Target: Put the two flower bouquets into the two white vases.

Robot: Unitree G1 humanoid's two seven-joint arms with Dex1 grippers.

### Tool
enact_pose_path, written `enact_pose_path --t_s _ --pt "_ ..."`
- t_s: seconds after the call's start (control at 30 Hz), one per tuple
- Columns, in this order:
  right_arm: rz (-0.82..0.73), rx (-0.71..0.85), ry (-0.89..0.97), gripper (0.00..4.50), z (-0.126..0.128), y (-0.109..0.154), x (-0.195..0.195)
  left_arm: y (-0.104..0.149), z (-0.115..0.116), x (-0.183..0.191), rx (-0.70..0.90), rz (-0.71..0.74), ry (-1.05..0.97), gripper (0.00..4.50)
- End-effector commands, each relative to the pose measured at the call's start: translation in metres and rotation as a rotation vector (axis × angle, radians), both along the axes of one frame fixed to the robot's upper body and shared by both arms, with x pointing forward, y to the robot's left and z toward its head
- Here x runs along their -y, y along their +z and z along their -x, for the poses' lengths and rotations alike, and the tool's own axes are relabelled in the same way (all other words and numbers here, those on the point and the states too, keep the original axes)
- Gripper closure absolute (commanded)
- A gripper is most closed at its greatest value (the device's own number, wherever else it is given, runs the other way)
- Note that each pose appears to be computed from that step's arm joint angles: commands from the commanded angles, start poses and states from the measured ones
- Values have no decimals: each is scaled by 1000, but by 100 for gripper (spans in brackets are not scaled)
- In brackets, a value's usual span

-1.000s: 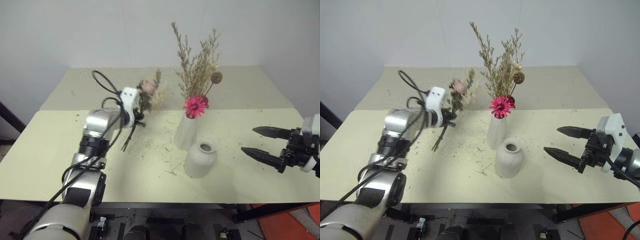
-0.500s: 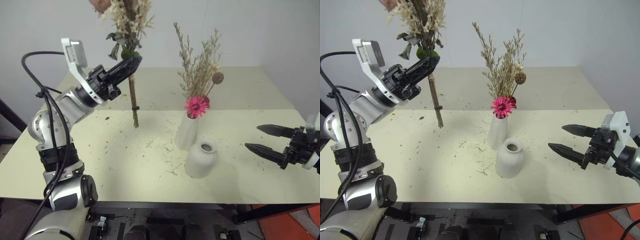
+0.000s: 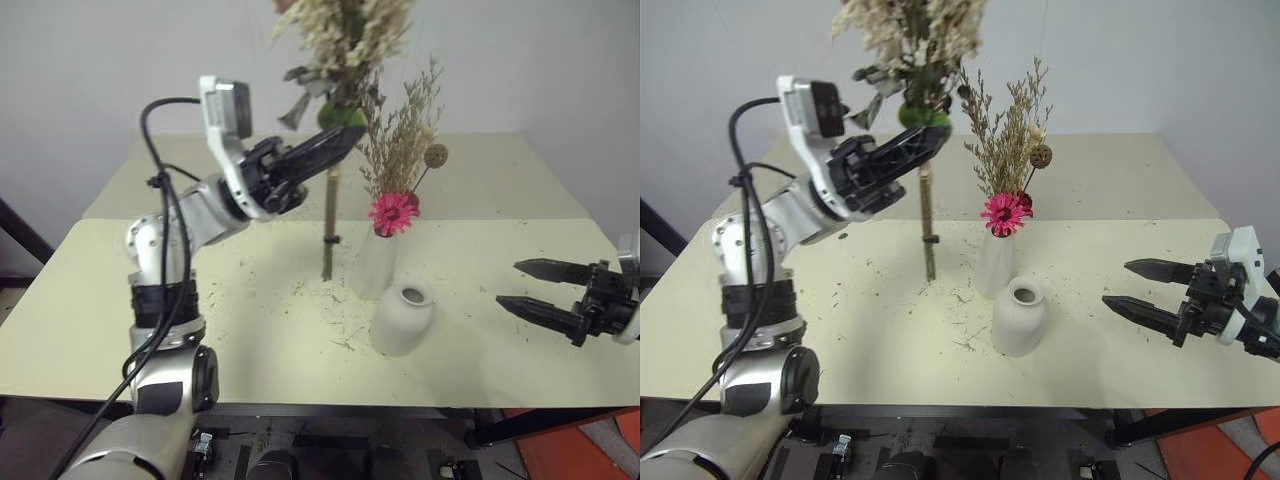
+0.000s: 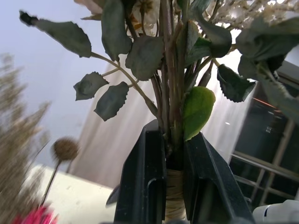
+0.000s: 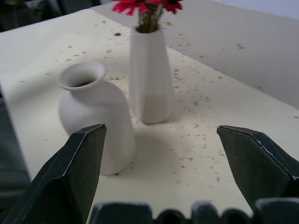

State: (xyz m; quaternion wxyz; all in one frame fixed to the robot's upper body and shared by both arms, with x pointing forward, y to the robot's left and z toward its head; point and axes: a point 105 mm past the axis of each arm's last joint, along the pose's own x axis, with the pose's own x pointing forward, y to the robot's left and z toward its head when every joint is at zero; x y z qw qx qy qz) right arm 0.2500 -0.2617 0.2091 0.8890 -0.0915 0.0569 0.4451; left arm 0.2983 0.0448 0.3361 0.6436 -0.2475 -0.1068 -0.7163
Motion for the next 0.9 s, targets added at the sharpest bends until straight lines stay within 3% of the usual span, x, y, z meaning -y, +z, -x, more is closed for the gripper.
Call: enact_pose_path --t_s 0.03,0.23,0.9 --pt "-13 39 61 0 12 19 -1 4 -3 16 36 0 -22 433" --pt "-12 39 91 0 21 23 2 -5 0 46 35 -33 -86 433" --pt "-19 55 37 0 22 20 4 -31 -15 93 71 4 77 433"
